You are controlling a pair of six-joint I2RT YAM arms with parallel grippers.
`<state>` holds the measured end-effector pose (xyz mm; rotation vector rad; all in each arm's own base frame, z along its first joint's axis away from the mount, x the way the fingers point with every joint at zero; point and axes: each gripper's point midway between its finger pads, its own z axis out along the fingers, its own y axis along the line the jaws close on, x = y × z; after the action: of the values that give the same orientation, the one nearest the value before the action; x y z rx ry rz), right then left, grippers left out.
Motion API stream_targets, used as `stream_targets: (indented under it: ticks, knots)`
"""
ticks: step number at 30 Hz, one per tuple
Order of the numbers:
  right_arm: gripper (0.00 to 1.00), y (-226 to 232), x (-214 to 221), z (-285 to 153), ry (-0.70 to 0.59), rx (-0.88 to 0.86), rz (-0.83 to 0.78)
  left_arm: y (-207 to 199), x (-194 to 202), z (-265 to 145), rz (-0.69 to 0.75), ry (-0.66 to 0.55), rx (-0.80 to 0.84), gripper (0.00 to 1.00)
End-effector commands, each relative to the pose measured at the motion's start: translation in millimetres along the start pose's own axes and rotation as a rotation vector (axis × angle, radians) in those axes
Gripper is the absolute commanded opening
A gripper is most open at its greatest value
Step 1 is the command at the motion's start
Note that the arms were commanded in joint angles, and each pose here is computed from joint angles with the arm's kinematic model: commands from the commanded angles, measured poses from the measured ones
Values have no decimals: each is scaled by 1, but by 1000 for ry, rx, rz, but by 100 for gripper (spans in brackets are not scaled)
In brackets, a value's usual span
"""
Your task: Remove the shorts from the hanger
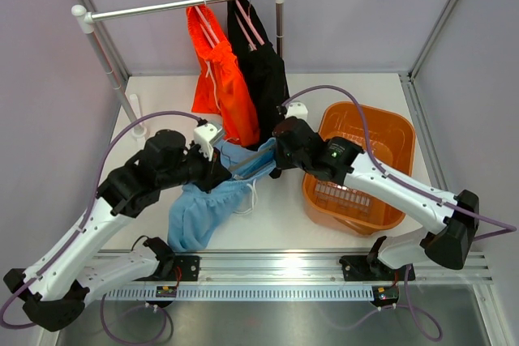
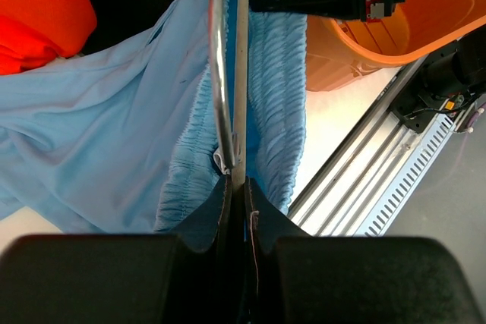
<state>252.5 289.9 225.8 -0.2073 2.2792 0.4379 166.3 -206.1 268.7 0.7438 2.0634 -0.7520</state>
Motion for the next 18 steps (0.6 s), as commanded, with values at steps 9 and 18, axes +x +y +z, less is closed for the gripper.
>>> stream_targets:
  ticks: [9,18]
  knots:
    - [0,-58,-65,-23,-152,213,44,-15,-21,-31,93,-106,50,0]
    - [0,-78,-72,-17,-140,232,70,-18,-17,-44,128,-131,57,0]
